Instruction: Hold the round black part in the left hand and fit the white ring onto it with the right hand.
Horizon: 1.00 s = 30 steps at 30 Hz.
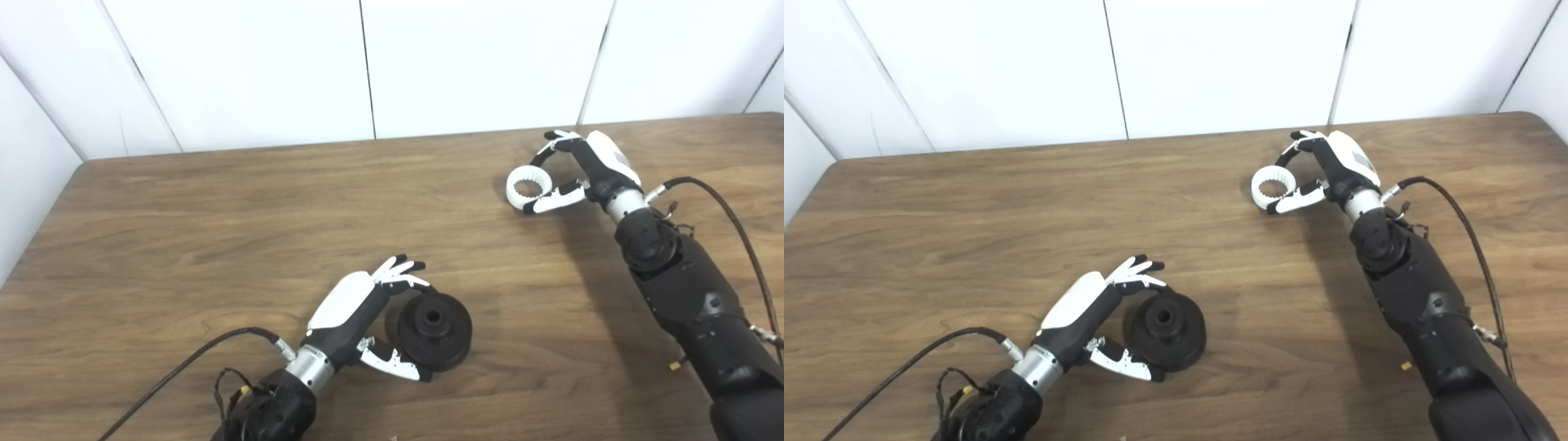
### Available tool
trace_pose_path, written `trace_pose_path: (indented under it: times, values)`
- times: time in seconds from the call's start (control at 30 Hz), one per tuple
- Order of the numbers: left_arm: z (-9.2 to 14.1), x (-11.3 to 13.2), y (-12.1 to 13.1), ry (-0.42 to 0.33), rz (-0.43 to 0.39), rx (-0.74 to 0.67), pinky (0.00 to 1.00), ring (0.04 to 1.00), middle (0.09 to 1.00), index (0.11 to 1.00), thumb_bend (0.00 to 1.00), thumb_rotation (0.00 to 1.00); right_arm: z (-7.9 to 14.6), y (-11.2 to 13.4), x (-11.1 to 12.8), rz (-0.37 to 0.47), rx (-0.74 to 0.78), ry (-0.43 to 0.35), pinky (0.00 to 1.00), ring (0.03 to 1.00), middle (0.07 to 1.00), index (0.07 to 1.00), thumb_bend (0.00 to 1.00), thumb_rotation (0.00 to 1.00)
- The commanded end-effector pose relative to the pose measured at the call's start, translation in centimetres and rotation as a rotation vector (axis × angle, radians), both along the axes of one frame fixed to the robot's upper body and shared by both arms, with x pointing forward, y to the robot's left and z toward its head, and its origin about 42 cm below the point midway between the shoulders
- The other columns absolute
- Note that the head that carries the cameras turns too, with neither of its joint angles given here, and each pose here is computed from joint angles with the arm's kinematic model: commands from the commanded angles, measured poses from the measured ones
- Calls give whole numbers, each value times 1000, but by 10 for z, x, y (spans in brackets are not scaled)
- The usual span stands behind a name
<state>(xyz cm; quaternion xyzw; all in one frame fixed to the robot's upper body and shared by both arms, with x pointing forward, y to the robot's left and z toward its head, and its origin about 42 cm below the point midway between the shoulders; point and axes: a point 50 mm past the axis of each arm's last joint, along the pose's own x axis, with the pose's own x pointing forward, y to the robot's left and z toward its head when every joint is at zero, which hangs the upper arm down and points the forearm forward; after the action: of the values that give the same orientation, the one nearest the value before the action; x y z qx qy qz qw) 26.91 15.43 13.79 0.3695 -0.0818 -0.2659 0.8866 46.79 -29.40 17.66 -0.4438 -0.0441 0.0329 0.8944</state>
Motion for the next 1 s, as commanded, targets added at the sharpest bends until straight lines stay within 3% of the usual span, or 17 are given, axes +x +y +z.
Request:
trace_pose_path:
  times: [0.0,0.4,0.97]
  values:
    - [-14,-2,5,58,14,53,899,999,931,495,520,81,32,3,13,25,0,-107,915,942,881,489,525,151]
    - [-16,-2,5,61,18,52,903,1000,935,495,519,83,36,3,6,48,26,-112,922,948,880,489,525,152]
    - [-18,3,0,62,25,48,907,999,936,495,519,82,85,11,-47,152,100,-120,955,949,860,487,524,154]
